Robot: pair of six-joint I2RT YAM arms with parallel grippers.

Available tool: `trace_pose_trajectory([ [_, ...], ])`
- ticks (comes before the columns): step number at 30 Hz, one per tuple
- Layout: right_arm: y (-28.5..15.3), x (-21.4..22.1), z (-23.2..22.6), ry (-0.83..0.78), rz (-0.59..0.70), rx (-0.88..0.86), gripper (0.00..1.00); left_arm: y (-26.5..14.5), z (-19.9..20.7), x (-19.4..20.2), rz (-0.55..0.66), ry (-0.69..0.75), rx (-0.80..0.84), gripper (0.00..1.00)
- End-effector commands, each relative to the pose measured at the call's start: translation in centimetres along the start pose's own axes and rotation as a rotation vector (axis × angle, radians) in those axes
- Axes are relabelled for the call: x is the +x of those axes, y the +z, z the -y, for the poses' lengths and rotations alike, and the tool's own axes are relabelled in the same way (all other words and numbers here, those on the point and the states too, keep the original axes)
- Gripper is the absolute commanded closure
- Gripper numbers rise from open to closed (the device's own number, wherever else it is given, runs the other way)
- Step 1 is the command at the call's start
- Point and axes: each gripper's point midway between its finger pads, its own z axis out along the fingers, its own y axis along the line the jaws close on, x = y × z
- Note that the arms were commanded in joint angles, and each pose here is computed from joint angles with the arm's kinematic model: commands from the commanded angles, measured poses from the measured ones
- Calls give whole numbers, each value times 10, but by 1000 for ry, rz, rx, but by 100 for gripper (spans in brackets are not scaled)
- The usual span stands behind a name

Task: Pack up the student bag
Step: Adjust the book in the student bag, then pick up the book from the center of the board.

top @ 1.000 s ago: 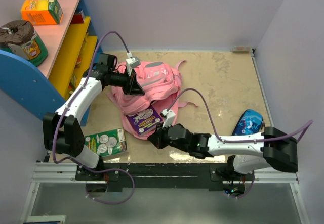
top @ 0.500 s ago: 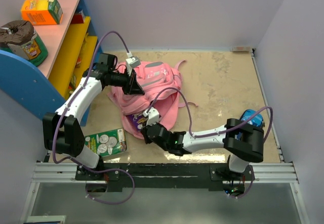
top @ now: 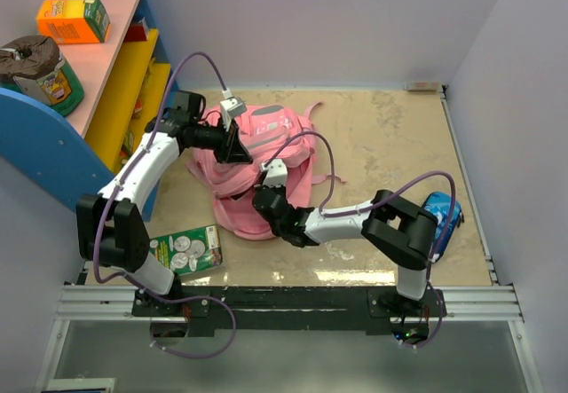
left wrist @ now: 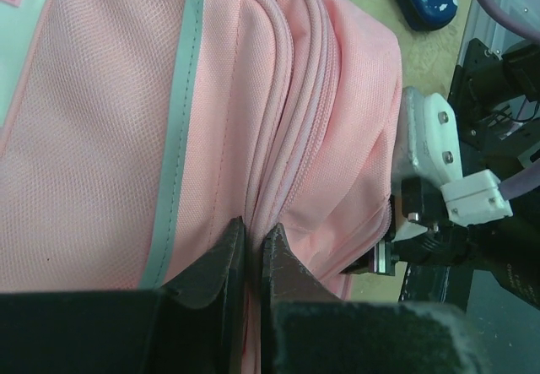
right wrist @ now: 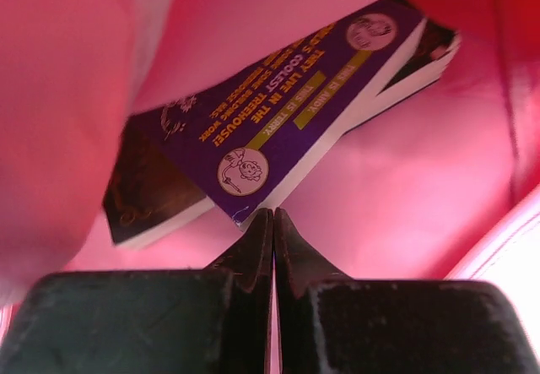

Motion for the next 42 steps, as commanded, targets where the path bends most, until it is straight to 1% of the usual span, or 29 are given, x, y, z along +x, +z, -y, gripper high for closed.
trace_pose_trajectory([
  [1, -9, -46, -17, 99, 90, -25, 100, -7, 21, -25, 60, 43, 78, 100],
  [2, -22, -57, -22, 112, 104, -56, 98, -7, 21, -26, 62, 49, 76, 100],
  [3, -34, -53, -23, 68, 101, -73, 94, -8, 19, -25, 62, 49, 70, 100],
  [4, -56, -49, -42, 39, 99, -137, 81, -7, 18, -25, 61, 48, 68, 100],
  [6, -87, -54, -57, 24, 99, -224, 68, -6, 15, -26, 65, 49, 62, 100],
  [7, -103, -49, -69, 20, 80, -279, 57, -4, 12, -25, 60, 47, 57, 100],
  [8, -112, -44, -70, 14, 53, -312, 52, -3, 10, -24, 61, 48, 51, 100],
  [9, -122, -50, -75, 66, 45, -359, 47, -3, 9, -24, 60, 50, 46, 100],
  [10, -132, -45, -85, 83, 6, -441, 40, -2, 7, -24, 59, 51, 41, 100],
  [12, -141, -36, -99, 96, -39, -535, 34, -1, 3, -26, 63, 52, 29, 100],
  [13, -150, -27, -114, 84, -87, -628, 31, -1, 0, -26, 62, 48, 18, 100],
  [14, -153, -27, -125, 79, -98, -658, 29, -1, -2, -31, 67, 53, 11, 100],
  [15, -159, -15, -135, 25, -112, -697, 27, -1, -4, -32, 68, 52, 7, 100],
  [16, -154, 8, -140, -34, -143, -701, 27, 0, -6, -32, 65, 49, 1, 100],
  [17, -156, 13, -152, -69, -145, -733, 26, 0, -7, -36, 70, 51, -1, 100],
  [18, -162, 26, -160, -175, -132, -770, 25, 0, -7, -36, 69, 50, 1, 100],
  [19, -155, 52, -162, -264, -154, -763, 24, 0, -8, -36, 67, 45, -3, 100],
  [20, -153, 54, -169, -329, -134, -762, 23, 0, -7, -38, 67, 48, 0, 100],
  [21, -153, 61, -171, -444, -106, -779, 23, -1, -8, -37, 65, 46, 0, 100],
  [24, -152, 71, -175, -597, -62, -837, 22, -1, -7, -35, 57, 52, 0, 100],
  [26, -153, 68, -179, -636, -33, -857, 21, -1, -6, -33, 51, 51, 2, 100],
  [27, -148, 68, -178, -672, -21, -841, 20, -1, -6, -33, 51, 54, 4, 100],
  [29, -142, 72, -182, -732, -21, -838, 20, -1, -5, -32, 50, 53, 7, 100],
  [30, -137, 70, -181, -744, -11, -813, 20, -1, -4, -31, 51, 53, 10, 100],
  [34, -135, 71, -185, -785, 10, -812, 21, 0, -1, -28, 49, 45, 28, 100],
  [38, -130, 81, -183, -867, 24, -824, 21, 0, -1, -26, 48, 49, 37, 100],
  [40, -129, 92, -184, -912, 9, -844, 21, 2, 0, -26, 46, 45, 46, 100],
  [42, -127, 94, -190, -946, 12, -864, 21, 1, 0, -26, 47, 46, 47, 100],
])
